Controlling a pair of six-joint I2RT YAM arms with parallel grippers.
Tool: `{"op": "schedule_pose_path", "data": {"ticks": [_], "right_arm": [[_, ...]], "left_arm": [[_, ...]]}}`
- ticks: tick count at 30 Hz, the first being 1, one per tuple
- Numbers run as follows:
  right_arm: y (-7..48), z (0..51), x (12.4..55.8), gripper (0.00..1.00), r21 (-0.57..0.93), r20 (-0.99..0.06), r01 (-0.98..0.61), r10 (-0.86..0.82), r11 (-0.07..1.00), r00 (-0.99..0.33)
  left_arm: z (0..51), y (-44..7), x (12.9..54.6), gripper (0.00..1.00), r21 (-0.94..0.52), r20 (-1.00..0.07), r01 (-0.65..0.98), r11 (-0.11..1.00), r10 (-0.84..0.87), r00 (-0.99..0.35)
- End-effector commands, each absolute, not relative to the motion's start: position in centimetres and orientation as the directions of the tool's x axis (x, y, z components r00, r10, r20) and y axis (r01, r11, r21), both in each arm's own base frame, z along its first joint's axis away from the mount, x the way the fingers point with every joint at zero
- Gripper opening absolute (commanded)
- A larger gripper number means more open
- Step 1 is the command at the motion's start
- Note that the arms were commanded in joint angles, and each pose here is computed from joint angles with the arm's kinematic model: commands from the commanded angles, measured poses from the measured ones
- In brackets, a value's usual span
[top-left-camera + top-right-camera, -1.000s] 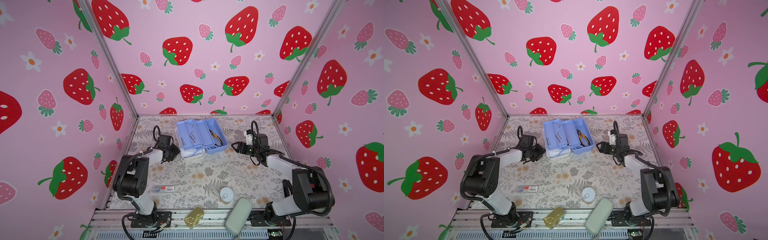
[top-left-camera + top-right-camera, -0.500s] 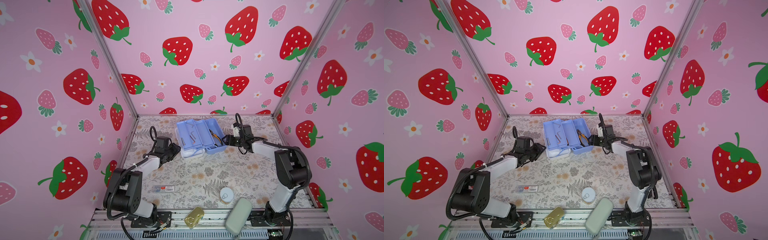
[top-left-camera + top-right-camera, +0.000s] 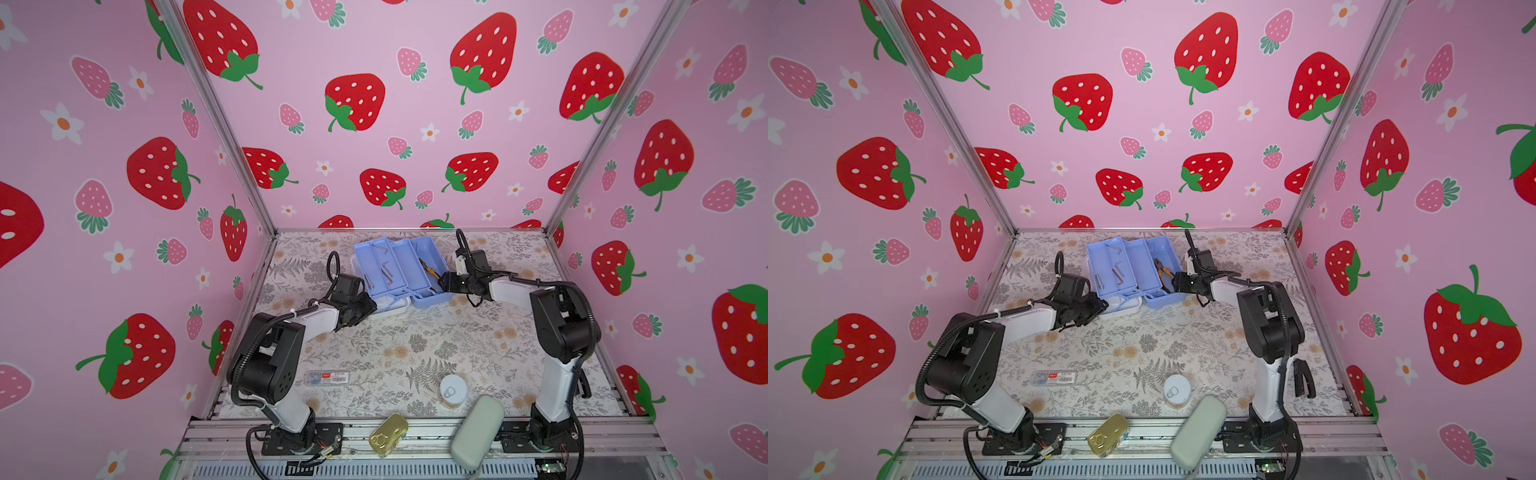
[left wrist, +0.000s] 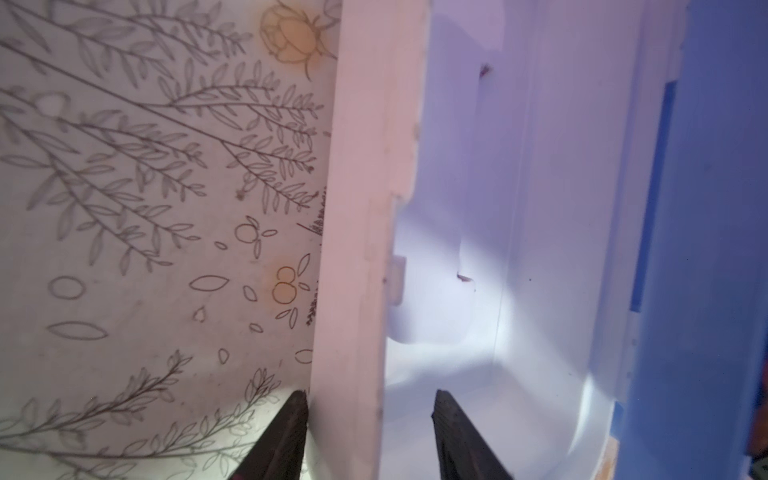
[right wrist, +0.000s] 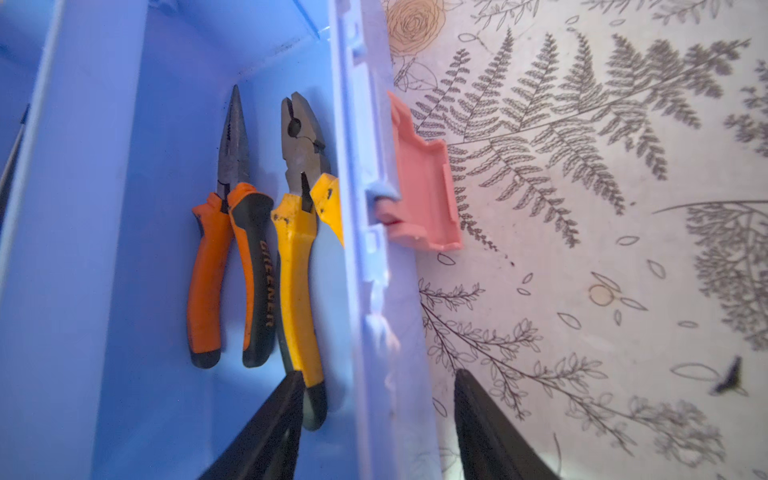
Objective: Pack the tool kit
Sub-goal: 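Move the left gripper to the white lid while the right grips the box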
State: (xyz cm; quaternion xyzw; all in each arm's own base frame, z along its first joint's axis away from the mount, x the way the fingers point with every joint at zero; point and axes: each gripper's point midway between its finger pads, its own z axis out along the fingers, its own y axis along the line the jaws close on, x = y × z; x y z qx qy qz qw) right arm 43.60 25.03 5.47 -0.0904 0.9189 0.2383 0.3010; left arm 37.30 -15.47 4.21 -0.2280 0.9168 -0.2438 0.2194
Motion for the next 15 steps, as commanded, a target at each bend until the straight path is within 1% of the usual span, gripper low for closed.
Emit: {"op": "schedule_pose_path", "data": {"ticks": [1,8,12,15], "right_arm": [[24.1,4.5,41.0,0.59,0.368,-0.548,-0.294,-0.050,0.882,-0.835],[23.8,4.3,39.3,0.59,0.384,-0.529,-0.301,-0.060,0.873,-0.846],[24.1,4.3,38.8,0.58,0.405,-0.523,-0.299,-0.050,0.864,-0.851],[24.7,4.3,38.5,0.56,0.428,-0.519,-0.301,-0.041,0.852,-0.854]], "left_arm": [[4.8,-16.3,38.0,0.43,-0.527,-0.327,-0.271,0.806,-0.486,-0.811],[5.4,-15.5,37.6,0.18,-0.456,-0.388,-0.263,0.850,-0.456,-0.801],[7.0,-14.4,37.4,0.11,-0.395,-0.433,-0.254,0.883,-0.423,-0.796],[8.9,-13.5,37.5,0.07,-0.333,-0.481,-0.238,0.913,-0.381,-0.790]]}}
